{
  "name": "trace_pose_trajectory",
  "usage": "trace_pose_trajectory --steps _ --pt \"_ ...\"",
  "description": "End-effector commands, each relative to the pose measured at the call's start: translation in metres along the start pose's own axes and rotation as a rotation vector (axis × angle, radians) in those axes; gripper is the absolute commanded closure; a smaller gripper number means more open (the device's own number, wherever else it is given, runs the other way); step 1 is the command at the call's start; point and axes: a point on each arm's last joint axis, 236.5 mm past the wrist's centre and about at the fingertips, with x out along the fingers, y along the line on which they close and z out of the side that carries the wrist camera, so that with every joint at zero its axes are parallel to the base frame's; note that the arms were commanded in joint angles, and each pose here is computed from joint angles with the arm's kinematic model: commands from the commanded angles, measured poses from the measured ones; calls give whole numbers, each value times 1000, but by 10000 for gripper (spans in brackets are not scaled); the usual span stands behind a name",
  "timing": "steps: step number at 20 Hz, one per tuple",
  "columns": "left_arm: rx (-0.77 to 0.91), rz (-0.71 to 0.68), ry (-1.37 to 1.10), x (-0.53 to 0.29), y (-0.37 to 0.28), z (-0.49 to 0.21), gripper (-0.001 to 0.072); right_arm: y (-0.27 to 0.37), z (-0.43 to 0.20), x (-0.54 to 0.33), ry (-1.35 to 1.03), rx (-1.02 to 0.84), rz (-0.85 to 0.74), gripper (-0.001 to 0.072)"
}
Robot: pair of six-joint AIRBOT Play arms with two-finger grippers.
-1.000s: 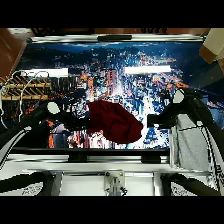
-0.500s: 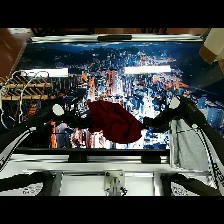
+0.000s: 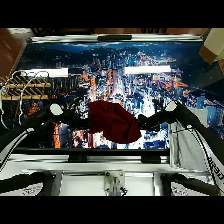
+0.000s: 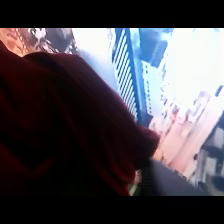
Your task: Fold the shirts.
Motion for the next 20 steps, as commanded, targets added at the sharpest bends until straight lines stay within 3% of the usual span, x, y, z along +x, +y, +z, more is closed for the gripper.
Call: trace_pose_trajectory --steps 1,5,9,11,14,17,20 --pt "26 1 -26 -9 -4 4 677 9 0 2 16 -8 38 639" --pt "235 90 -240 -87 -26 51 678 28 10 -63 -59 -314 -52 640" --pt "459 93 -798 -302 -123 105 678 102 36 -239 -542 -612 -156 640" --pt "562 42 -1169 -442 -188 85 677 167 13 -359 -922 -732 -83 640" --pt "673 -56 -1641 -608 -254 -1 677 238 -76 -508 -1404 -837 139 640" --pt "719 -87 -1830 -668 -270 -64 677 256 -151 -578 -1636 -862 312 640" --pt "731 4 -1789 -660 -259 -67 677 256 -168 -598 -1714 -861 339 640"
